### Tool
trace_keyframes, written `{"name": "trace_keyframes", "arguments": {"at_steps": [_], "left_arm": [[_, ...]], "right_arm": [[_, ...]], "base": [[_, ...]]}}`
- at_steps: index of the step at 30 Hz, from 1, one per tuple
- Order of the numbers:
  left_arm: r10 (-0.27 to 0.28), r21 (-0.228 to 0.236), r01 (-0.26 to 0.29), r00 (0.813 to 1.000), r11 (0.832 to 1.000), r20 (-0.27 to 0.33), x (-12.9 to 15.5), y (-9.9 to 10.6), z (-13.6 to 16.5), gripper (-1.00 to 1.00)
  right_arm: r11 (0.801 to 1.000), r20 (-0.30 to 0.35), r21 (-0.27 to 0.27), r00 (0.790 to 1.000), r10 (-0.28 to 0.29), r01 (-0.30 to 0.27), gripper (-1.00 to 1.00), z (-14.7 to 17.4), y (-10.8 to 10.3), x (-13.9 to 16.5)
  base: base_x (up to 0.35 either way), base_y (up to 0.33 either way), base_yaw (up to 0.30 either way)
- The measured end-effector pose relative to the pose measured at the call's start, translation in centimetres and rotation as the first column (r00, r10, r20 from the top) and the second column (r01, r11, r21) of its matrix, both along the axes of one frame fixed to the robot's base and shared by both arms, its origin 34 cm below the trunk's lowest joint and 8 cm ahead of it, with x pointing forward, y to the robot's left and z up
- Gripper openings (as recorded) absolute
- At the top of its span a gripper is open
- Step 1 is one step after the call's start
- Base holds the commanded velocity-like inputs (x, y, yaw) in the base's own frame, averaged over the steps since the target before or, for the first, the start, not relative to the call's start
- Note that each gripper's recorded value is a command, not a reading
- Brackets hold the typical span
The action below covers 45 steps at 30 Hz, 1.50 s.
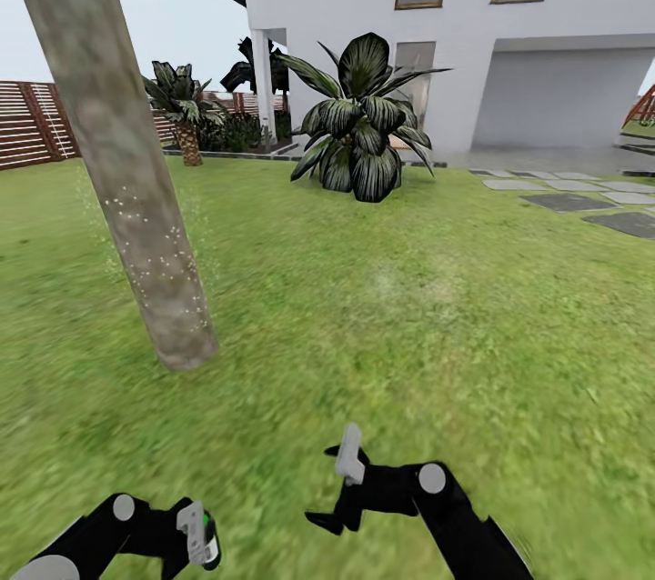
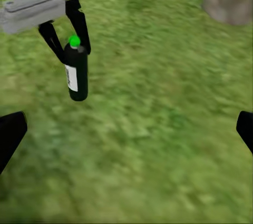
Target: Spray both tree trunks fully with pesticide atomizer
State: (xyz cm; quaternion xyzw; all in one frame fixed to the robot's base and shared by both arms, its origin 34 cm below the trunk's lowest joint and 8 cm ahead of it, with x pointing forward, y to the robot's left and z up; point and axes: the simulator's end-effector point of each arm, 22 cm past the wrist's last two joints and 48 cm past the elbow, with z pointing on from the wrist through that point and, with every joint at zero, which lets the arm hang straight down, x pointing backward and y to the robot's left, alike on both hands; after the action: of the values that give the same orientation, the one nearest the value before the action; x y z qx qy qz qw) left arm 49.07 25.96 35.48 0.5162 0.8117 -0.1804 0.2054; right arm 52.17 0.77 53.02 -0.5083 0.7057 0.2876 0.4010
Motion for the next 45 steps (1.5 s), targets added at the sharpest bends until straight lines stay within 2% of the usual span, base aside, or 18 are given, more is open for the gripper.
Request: {"name": "trace_keyframes", "arguments": {"at_steps": [3, 9, 10, 15, 18, 20, 23, 26, 35, 40, 42, 45], "left_arm": [[-0.061, -0.045, 0.062, 0.998, 0.997, 0.026, 0.0, -1.0, 0.8, -1.00], [-0.096, -0.070, 0.097, 0.995, 0.993, 0.012, -0.7, -1.8, 1.1, -1.00], [-0.099, -0.070, 0.100, 0.995, 0.993, 0.010, -0.7, -1.8, 1.1, -1.00], [-0.105, -0.071, 0.105, 0.994, 0.992, 0.015, -0.3, -2.1, 1.4, -1.00], [-0.115, -0.095, 0.117, 0.993, 0.989, 0.028, 0.5, -4.2, 1.8, -1.00], [-0.143, -0.100, 0.149, 0.988, 0.984, 0.064, 2.6, -6.1, 3.1, -1.00], [-0.199, -0.086, 0.207, 0.975, 0.974, 0.095, 4.5, -7.7, 4.4, -1.00], [-0.230, -0.079, 0.238, 0.967, 0.968, 0.107, 5.1, -8.7, 4.8, -1.00], [-0.250, -0.097, 0.262, 0.961, 0.960, 0.120, 5.2, -10.7, 5.3, -1.00], [-0.289, -0.118, 0.305, 0.948, 0.945, 0.136, 5.8, -12.0, 6.7, -1.00], [-0.301, -0.131, 0.322, 0.941, 0.938, 0.153, 6.2, -13.4, 7.4, -1.00], [-0.317, -0.138, 0.341, 0.933, 0.930, 0.172, 7.2, -14.5, 8.6, -1.00]], "right_arm": [[1.000, -0.002, -0.004, 1.000, 0.012, -0.012, 1.00, -0.1, 0.2, -0.3], [1.000, -0.002, -0.008, 1.000, 0.011, -0.011, 1.00, -0.3, 0.0, -0.3], [1.000, -0.001, -0.009, 1.000, 0.012, -0.012, -1.00, -0.3, 0.0, -0.3], [0.999, -0.005, -0.036, 1.000, 0.006, -0.006, -1.00, -0.5, -0.4, 0.0], [0.995, 0.058, -0.100, 0.998, 0.010, -0.004, -1.00, 0.7, -1.0, 2.9], [0.993, 0.073, -0.122, 0.997, -0.002, 0.011, -1.00, 1.6, -1.3, 4.5], [0.992, 0.095, -0.127, 0.995, -0.007, 0.019, -1.00, 2.7, -1.4, 5.8], [0.992, 0.104, -0.128, 0.995, -0.003, 0.016, -1.00, 3.2, -1.3, 6.2], [0.992, 0.101, -0.124, 0.995, 0.002, 0.011, -1.00, 3.2, -1.0, 6.2], [0.992, 0.100, -0.126, 0.995, 0.002, 0.011, -1.00, 3.1, -1.1, 6.2], [0.992, 0.100, -0.126, 0.995, 0.002, 0.011, -1.00, 3.1, -1.1, 6.2], [0.992, 0.100, -0.126, 0.995, 0.002, 0.011, -1.00, 3.1, -1.1, 6.2]], "base": [[0.000, 0.000, 0.000], [0.000, 0.000, 0.000], [0.000, 0.000, 0.000], [0.000, 0.000, 0.000], [0.000, 0.000, 0.000], [0.000, 0.000, 0.000], [0.000, 0.000, 0.000], [0.000, 0.000, 0.000], [0.000, 0.000, 0.000], [0.000, 0.000, 0.000], [0.000, 0.000, 0.000], [0.000, 0.000, 0.000]]}}
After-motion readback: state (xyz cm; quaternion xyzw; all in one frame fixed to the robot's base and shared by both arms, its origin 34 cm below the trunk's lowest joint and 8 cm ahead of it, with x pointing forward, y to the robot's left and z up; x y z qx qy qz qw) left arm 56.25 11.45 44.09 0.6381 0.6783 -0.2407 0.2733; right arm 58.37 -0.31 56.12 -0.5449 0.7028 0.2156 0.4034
